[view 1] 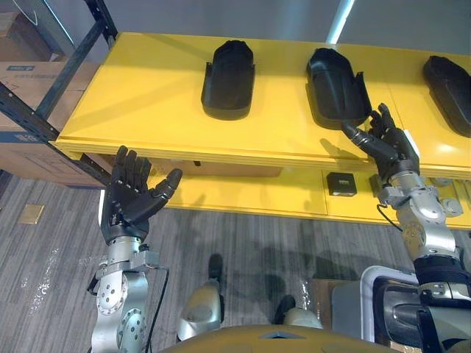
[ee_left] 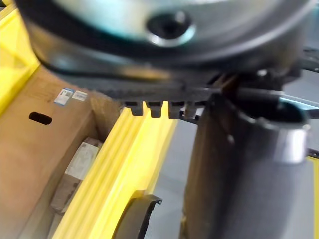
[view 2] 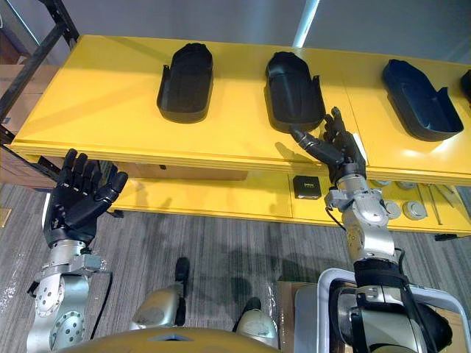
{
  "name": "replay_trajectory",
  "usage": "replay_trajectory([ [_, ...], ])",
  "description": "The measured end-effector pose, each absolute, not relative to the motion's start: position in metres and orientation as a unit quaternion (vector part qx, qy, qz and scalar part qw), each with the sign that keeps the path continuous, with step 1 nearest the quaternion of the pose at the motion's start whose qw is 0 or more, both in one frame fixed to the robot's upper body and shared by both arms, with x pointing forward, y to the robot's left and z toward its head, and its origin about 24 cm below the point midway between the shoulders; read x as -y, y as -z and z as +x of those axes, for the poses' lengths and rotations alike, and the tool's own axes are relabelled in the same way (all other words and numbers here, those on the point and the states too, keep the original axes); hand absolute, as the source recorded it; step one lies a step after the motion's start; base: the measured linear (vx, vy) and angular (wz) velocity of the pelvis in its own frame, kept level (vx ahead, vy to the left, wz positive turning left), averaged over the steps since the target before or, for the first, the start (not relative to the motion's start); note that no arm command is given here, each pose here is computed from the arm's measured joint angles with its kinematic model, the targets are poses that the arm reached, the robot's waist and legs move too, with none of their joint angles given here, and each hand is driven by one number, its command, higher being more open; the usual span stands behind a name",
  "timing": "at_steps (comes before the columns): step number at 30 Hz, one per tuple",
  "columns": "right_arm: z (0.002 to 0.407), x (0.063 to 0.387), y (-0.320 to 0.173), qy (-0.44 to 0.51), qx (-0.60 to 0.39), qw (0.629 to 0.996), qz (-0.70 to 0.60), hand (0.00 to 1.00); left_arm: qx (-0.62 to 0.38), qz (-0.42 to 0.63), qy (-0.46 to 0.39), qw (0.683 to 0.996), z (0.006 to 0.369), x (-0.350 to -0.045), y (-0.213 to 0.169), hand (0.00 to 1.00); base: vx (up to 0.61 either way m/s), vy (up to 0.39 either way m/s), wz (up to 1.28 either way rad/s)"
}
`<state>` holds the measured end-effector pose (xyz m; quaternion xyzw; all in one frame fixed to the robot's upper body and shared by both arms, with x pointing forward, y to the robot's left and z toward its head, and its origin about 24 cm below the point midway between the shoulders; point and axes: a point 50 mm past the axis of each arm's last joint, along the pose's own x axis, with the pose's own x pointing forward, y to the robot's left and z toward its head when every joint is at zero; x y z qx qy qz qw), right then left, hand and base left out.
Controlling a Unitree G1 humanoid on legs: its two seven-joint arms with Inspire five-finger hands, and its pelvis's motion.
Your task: Walk over and take three plastic housings, then place them on the shelf
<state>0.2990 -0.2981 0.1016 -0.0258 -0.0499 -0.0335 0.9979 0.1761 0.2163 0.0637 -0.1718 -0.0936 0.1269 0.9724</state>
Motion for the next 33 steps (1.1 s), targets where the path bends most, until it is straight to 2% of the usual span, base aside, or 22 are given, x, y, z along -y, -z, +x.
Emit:
replay_trajectory([
  [17,0.298,0.294,-0.096,0.018,0.040,0.999,-0.029,1.00,0.090,-0.153,-0.124,0.976,0.175,-0.216,-0.063,1.00,0.00,-0.009,0.00],
  [25,0.296,0.288,-0.093,0.041,0.051,0.998,-0.021,1.00,0.081,-0.151,-0.125,0.977,0.171,-0.216,-0.060,1.00,0.00,-0.012,0.01],
  [29,0.293,0.279,-0.100,0.061,0.080,0.995,-0.013,1.00,0.080,-0.152,-0.126,0.977,0.171,-0.216,-0.059,1.00,0.01,-0.035,-0.02],
  [33,0.284,0.264,-0.128,0.090,0.169,0.981,-0.037,1.00,0.078,-0.155,-0.126,0.977,0.170,-0.214,-0.058,1.00,0.03,-0.027,-0.07],
])
